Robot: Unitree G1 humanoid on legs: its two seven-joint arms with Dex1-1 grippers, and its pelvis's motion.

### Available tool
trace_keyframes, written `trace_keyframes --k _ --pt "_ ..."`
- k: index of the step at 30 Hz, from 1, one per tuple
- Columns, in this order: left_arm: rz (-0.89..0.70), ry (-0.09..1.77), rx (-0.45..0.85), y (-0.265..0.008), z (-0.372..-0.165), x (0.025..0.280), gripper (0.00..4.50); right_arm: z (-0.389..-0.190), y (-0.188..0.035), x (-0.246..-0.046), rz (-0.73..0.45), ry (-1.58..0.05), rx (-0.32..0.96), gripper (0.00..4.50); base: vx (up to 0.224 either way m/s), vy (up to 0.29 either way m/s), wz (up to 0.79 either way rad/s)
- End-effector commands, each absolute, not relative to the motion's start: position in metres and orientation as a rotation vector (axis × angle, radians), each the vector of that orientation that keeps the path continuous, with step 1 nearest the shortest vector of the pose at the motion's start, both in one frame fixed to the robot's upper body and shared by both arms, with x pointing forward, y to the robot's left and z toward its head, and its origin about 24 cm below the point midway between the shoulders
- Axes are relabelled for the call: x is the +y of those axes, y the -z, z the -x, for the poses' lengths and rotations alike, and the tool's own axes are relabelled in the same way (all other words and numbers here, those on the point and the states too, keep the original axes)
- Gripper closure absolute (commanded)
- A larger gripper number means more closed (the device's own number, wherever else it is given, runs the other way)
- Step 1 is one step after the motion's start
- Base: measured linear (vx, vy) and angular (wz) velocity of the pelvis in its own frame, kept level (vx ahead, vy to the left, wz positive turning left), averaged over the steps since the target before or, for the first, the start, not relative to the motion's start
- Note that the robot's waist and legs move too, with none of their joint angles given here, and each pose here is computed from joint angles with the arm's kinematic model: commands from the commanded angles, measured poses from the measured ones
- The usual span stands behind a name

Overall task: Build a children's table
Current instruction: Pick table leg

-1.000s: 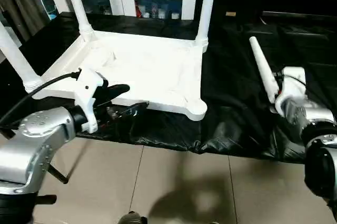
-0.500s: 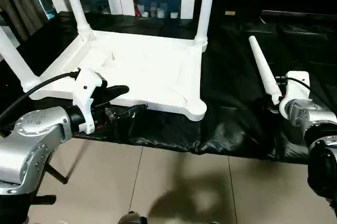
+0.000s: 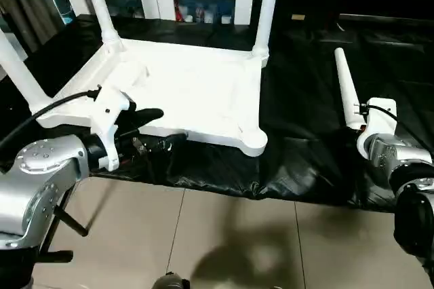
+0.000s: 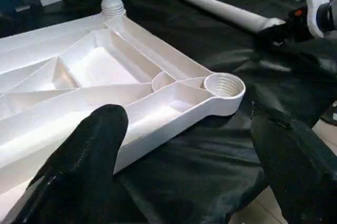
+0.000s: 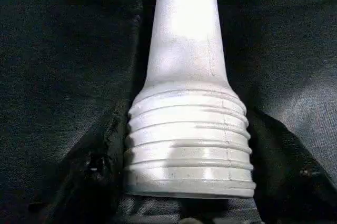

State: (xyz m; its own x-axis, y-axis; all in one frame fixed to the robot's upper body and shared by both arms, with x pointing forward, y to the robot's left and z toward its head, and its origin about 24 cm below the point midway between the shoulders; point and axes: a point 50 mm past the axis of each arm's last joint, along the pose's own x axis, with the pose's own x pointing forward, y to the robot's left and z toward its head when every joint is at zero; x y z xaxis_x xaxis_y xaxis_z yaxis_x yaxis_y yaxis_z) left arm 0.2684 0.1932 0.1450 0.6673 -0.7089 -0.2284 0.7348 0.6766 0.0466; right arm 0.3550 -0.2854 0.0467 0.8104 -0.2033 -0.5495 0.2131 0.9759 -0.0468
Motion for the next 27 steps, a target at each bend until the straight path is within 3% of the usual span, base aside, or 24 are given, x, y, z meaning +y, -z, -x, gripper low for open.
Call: trace_keyframes --k 1,5,15,20,23,26,27 --pt "-0.141 0.815 0.171 -0.148 -0.272 0.192 0.3 -0.352 -0.042 -0.287 -0.04 0.232 0.565 1.74 0.0 0.0 0.0" --pt "-0.118 0.811 0.141 -0.148 -0.278 0.186 0.3 -0.353 -0.043 -0.287 -0.066 0.245 0.526 1.75 0.0 0.0 0.0" --pt "0.048 0.706 0.062 -0.139 -0.312 0.153 0.15 -0.367 -0.067 -0.276 -0.221 0.225 0.228 1.76 0.0 0.0 0.0" --pt "0.229 0.714 0.042 -0.14 -0.329 0.131 0.0 -0.361 -0.091 -0.239 -0.489 -0.029 -0.139 1.76 0.0 0.0 0.0" --pt "0.288 0.739 0.032 -0.143 -0.332 0.124 0.0 -0.351 -0.095 -0.226 -0.55 -0.126 -0.201 1.76 0.0 0.0 0.0" --pt "0.399 0.823 0.009 -0.152 -0.337 0.11 0.0 -0.326 -0.103 -0.197 -0.676 -0.379 -0.26 1.76 0.0 0.0 0.0" --pt "0.399 0.823 0.009 -0.152 -0.337 0.11 0.0 -0.326 -0.103 -0.197 -0.676 -0.379 -0.26 1.76 0.0 0.0 0.0"
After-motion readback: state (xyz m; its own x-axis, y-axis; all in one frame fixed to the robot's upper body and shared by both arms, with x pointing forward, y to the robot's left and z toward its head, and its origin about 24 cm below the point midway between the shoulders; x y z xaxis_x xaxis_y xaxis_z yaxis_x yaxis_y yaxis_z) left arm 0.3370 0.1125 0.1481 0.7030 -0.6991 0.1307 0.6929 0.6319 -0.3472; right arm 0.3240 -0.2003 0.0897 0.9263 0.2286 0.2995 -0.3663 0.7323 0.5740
